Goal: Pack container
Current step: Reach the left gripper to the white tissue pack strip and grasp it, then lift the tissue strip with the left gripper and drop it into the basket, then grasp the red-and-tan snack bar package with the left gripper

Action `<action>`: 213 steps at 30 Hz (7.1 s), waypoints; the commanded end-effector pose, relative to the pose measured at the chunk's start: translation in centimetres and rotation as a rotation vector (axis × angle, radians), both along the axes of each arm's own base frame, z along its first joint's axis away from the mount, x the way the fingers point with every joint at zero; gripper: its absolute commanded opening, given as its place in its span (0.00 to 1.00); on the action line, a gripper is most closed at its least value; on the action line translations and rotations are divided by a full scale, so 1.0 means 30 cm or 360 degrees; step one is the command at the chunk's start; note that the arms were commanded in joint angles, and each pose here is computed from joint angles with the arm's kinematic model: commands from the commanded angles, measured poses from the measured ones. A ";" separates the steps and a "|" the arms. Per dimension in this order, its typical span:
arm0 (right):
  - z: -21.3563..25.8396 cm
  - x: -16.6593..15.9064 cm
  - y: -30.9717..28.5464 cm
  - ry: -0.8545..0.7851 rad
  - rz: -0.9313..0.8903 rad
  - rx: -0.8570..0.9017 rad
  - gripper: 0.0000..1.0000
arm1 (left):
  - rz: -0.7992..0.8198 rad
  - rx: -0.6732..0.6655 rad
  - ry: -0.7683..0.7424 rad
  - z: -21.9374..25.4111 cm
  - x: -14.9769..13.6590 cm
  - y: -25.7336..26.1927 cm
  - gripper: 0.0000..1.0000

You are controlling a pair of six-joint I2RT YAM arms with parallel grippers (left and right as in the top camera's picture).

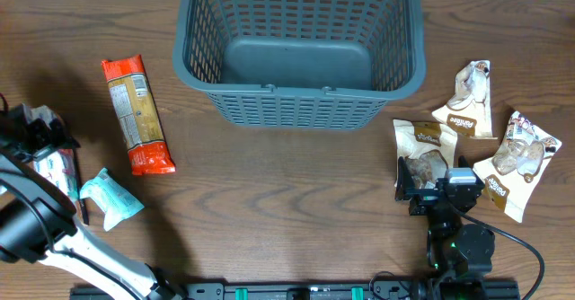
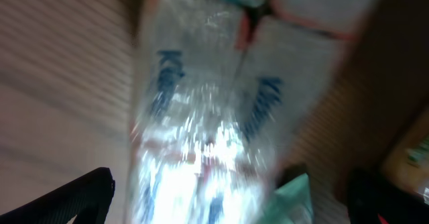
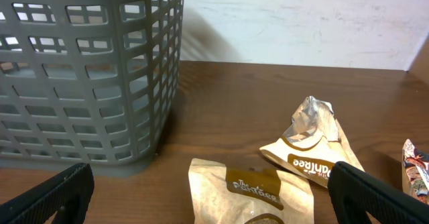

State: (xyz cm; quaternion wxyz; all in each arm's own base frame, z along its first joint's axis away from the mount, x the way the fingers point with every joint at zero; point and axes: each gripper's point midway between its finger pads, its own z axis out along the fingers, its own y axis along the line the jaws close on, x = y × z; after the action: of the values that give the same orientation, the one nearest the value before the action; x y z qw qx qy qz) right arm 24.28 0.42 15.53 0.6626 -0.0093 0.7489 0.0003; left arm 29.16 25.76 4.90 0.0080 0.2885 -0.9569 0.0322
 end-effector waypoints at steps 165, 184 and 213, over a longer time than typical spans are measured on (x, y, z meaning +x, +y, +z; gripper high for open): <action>-0.005 0.001 -0.003 0.0005 -0.0026 0.0115 0.99 | -0.0267 0.0038 0.0053 -0.162 0.368 -0.514 0.99; -0.005 0.001 -0.003 0.0005 -0.0026 0.0114 0.99 | -0.0267 0.0019 0.0104 -0.209 0.325 -0.525 0.88; -0.003 0.001 -0.003 0.0000 -0.0028 0.0132 0.99 | -0.0275 0.0274 -0.0915 0.655 0.385 -0.551 0.06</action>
State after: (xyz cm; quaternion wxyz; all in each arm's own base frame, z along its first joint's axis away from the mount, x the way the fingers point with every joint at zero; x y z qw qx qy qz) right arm 24.30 0.36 15.60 0.6634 0.0178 0.7478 0.0218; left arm 40.84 9.52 15.38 -0.1601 0.1948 -0.9672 0.0294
